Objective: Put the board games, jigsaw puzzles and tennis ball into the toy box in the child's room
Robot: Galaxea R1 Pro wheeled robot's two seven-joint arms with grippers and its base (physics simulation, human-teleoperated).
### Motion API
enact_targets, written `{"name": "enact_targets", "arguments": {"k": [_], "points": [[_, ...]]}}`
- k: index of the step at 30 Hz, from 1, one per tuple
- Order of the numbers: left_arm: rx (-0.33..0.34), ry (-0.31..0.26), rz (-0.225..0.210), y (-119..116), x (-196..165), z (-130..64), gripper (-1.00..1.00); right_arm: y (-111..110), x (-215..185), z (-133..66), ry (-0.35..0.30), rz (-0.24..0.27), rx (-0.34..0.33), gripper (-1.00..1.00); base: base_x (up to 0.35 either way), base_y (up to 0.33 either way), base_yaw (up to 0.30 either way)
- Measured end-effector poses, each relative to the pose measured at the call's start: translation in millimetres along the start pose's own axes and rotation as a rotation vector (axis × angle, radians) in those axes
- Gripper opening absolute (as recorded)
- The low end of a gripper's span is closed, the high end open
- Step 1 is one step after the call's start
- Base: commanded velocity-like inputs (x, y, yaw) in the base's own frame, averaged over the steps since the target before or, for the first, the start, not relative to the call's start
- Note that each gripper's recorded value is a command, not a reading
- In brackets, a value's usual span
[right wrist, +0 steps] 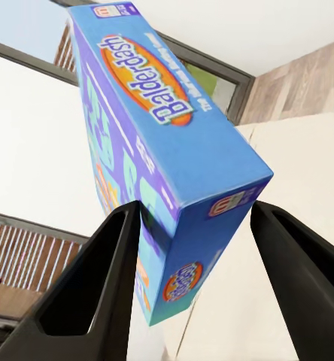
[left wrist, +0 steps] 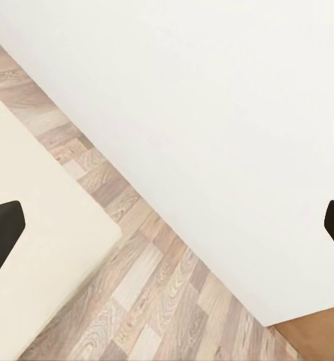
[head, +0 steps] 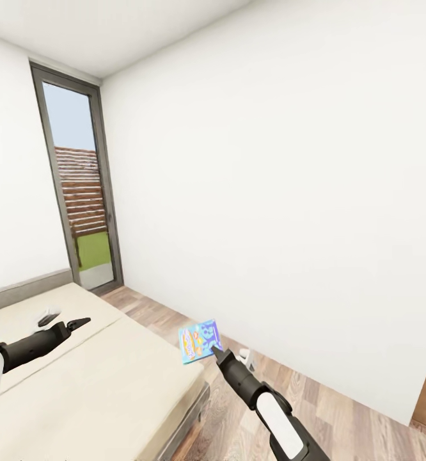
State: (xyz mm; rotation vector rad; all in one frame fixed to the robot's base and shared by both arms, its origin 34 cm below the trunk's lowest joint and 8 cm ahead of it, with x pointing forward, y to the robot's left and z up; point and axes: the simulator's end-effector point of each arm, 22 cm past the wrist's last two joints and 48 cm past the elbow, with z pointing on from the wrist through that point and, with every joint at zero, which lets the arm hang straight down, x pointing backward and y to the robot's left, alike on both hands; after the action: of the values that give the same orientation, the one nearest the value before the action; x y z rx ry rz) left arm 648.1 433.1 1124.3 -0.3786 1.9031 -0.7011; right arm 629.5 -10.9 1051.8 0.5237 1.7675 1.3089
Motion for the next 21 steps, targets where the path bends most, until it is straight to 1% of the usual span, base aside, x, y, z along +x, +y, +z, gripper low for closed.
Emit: {"name": "enact_targets", "arguments": {"k": [13, 21], "points": [[-0.011, 0.016, -0.007, 7.1, 7.1, 5.5, 1.00, -19.6, 7.4, 0.9, 0.015, 0.019, 0.035, -1.00, 0.000, 0.000, -0.075], [-0.017, 0.024, -0.010, 10.5, 10.6, 8.2, 1.00, -25.2, 9.0, 1.4, 0.018, 0.026, 0.044, -1.00, 0.000, 0.000, -0.166]]}}
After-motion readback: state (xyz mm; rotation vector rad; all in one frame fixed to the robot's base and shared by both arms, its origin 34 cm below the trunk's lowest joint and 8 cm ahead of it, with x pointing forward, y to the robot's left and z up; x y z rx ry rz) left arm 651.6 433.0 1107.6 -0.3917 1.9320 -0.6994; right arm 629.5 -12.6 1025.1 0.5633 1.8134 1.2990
